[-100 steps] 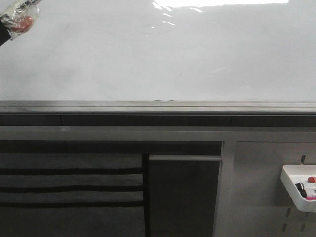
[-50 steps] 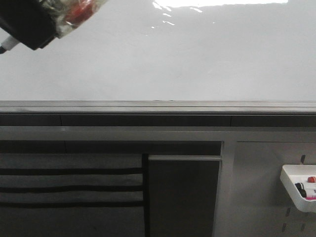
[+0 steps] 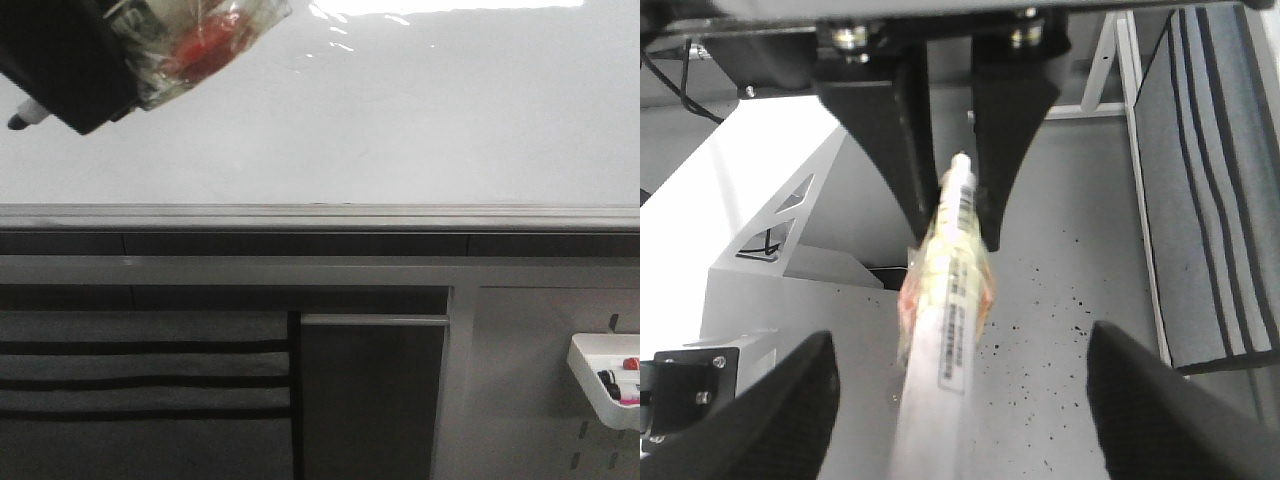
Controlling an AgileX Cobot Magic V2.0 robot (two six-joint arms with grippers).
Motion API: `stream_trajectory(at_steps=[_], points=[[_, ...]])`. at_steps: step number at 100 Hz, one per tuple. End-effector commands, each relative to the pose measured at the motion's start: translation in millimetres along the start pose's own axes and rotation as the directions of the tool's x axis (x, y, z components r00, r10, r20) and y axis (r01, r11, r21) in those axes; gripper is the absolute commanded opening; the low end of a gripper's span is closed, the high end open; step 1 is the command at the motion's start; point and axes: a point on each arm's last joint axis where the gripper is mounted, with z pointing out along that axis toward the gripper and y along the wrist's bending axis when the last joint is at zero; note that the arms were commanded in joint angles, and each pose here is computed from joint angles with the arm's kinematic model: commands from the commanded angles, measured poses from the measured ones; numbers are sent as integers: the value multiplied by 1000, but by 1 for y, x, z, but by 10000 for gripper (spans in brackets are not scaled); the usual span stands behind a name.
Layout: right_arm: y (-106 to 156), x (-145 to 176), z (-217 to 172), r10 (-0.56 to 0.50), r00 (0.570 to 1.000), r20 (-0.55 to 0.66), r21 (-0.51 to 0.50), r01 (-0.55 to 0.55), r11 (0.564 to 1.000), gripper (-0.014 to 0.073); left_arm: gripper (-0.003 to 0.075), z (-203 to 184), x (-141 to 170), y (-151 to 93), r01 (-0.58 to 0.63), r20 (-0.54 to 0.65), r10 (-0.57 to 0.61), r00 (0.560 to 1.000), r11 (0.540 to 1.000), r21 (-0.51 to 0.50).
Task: Write number 3 on whiteboard
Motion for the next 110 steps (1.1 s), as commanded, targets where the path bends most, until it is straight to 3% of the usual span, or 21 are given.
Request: stream_trajectory(at_steps=[1, 26, 49, 79, 110], points=[[1, -13, -11, -28, 996, 82, 48, 24, 999, 465, -18, -13, -11, -5, -21, 76, 23, 997, 999, -33], [2, -14, -10, -9, 995, 100, 22, 7, 1000, 463, -18, -13, -11, -5, -21, 76, 23, 997, 999, -33], [2, -13, -5, 0, 997, 80, -14, 2, 1000, 331, -18, -13, -11, -5, -21, 76, 23, 997, 999, -33], [2, -13, -2, 5, 997, 78, -27, -3, 1000, 309, -18, -13, -11, -5, -21, 76, 23, 997, 999, -33], [3, -13, -2, 6, 997, 75, -36, -3, 999, 52, -18, -13, -11, -5, -21, 77, 23, 997, 999, -34]])
